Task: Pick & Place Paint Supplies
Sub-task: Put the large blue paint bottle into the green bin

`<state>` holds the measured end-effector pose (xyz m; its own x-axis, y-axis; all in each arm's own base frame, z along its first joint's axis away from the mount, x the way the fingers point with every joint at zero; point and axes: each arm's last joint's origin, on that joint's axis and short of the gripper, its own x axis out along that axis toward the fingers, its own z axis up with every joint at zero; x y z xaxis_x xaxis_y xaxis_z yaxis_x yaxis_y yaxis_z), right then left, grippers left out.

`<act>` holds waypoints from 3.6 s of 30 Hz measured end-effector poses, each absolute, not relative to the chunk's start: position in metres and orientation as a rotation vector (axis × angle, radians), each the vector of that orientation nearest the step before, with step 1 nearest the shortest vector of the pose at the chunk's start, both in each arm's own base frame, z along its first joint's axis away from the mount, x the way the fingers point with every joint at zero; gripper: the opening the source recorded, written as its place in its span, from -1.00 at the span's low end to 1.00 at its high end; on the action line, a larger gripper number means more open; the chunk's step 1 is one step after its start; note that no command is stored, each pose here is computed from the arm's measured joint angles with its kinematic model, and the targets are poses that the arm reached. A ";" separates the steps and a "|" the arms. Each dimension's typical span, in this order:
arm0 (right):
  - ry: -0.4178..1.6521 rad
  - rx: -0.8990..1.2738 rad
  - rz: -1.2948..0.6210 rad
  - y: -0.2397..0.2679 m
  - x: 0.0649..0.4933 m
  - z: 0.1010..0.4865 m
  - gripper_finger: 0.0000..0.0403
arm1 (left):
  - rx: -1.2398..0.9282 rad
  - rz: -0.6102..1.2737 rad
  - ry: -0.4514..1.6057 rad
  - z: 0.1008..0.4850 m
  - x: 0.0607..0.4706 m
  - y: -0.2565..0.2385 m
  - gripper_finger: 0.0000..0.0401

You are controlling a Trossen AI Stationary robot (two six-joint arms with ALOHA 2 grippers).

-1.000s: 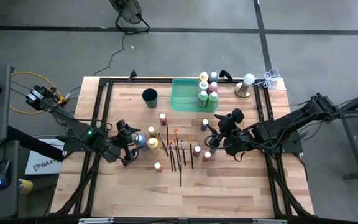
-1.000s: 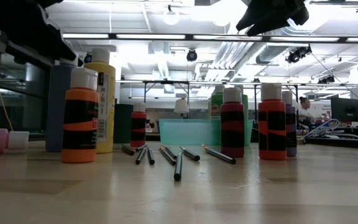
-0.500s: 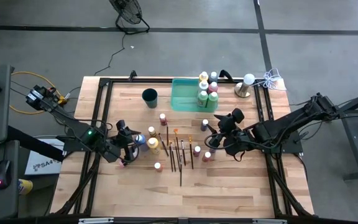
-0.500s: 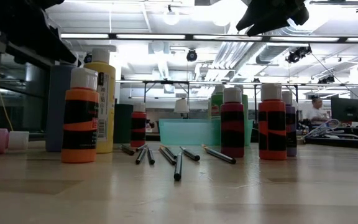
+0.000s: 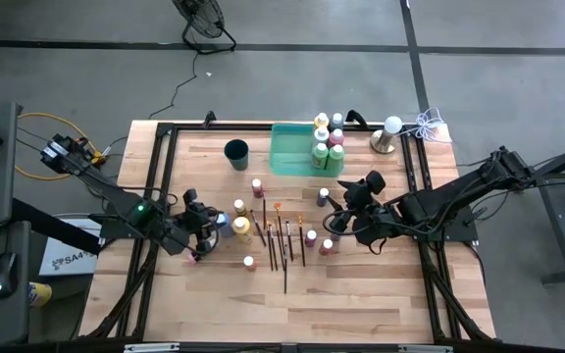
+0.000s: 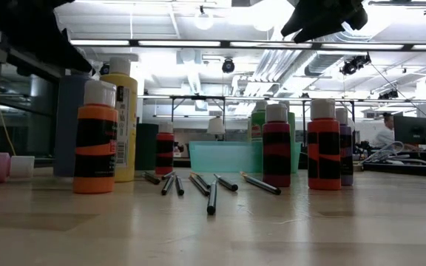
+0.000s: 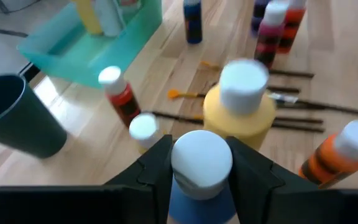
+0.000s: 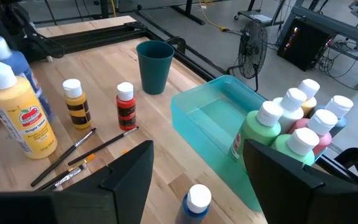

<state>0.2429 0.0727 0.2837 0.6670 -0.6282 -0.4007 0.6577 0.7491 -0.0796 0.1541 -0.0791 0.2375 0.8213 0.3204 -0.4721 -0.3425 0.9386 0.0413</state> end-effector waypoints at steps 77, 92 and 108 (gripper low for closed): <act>0.355 0.202 -0.758 0.073 0.244 0.285 0.20 | 0.262 0.147 0.333 0.270 0.333 0.237 -0.41; 0.364 0.194 -0.762 0.072 0.244 0.285 0.20 | 0.227 0.160 0.326 0.246 0.358 0.256 -0.41; 0.363 0.194 -0.762 0.072 0.244 0.285 0.20 | 0.192 0.185 0.369 0.235 0.377 0.271 -0.41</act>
<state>0.2436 0.0721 0.2846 0.6655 -0.6371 -0.3889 0.7033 0.7098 0.0408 0.3767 0.2713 0.2348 0.9163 0.2131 -0.3391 -0.1436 0.9652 0.2187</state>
